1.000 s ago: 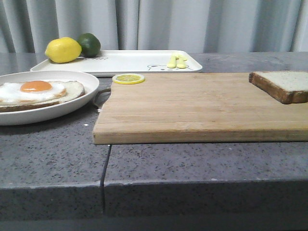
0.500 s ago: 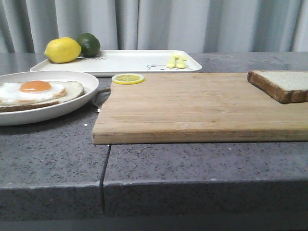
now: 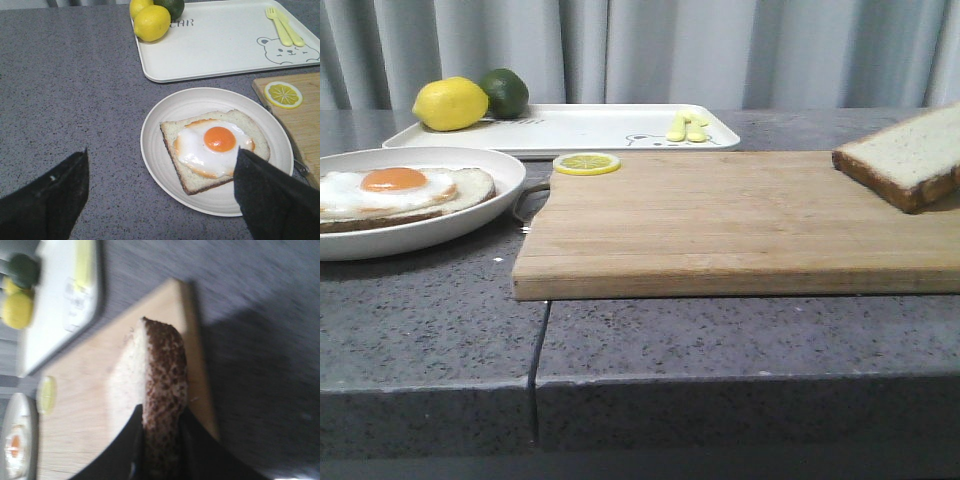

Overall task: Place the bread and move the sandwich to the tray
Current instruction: 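Lift the bread with the right gripper toward the egg plate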

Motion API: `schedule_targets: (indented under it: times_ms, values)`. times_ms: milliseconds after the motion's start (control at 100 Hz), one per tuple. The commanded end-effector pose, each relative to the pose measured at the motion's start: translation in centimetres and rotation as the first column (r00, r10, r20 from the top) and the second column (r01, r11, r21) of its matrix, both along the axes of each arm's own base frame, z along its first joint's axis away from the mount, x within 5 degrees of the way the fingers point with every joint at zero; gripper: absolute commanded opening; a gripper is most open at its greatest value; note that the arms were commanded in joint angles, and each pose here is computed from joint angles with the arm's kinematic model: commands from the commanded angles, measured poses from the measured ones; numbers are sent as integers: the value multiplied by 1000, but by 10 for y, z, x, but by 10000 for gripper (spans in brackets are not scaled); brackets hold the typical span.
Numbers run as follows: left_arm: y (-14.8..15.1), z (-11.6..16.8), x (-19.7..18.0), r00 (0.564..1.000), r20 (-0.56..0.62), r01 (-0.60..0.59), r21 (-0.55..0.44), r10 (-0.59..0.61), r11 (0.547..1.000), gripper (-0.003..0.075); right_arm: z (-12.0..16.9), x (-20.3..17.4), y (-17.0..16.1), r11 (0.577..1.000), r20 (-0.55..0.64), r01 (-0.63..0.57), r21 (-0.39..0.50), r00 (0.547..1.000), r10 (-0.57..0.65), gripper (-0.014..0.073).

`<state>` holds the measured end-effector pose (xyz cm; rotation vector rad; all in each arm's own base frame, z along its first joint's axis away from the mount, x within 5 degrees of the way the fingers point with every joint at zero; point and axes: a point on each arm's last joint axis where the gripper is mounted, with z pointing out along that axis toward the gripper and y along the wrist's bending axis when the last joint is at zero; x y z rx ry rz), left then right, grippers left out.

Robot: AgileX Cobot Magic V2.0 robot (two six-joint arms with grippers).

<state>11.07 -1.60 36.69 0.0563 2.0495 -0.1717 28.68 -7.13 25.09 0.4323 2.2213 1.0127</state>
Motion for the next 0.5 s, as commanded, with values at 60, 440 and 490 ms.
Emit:
schedule_targets:
  times_ms: [60, 440, 490]
  values:
    - [-1, 17, 3, 995, 101, 7, -22, -4, 1000, 556, 67, -13, 21, 996, 219, -25, 82, 976, 6, -53]
    - [-1, 17, 3, 995, 101, 7, -22, -4, 1000, 556, 115, -28, 115, 972, 335, -152, 179, 938, 85, -53]
    - [-1, 17, 3, 995, 101, 7, -22, -4, 1000, 556, 115, -26, 131, 969, 334, -156, 189, 939, 86, -53]
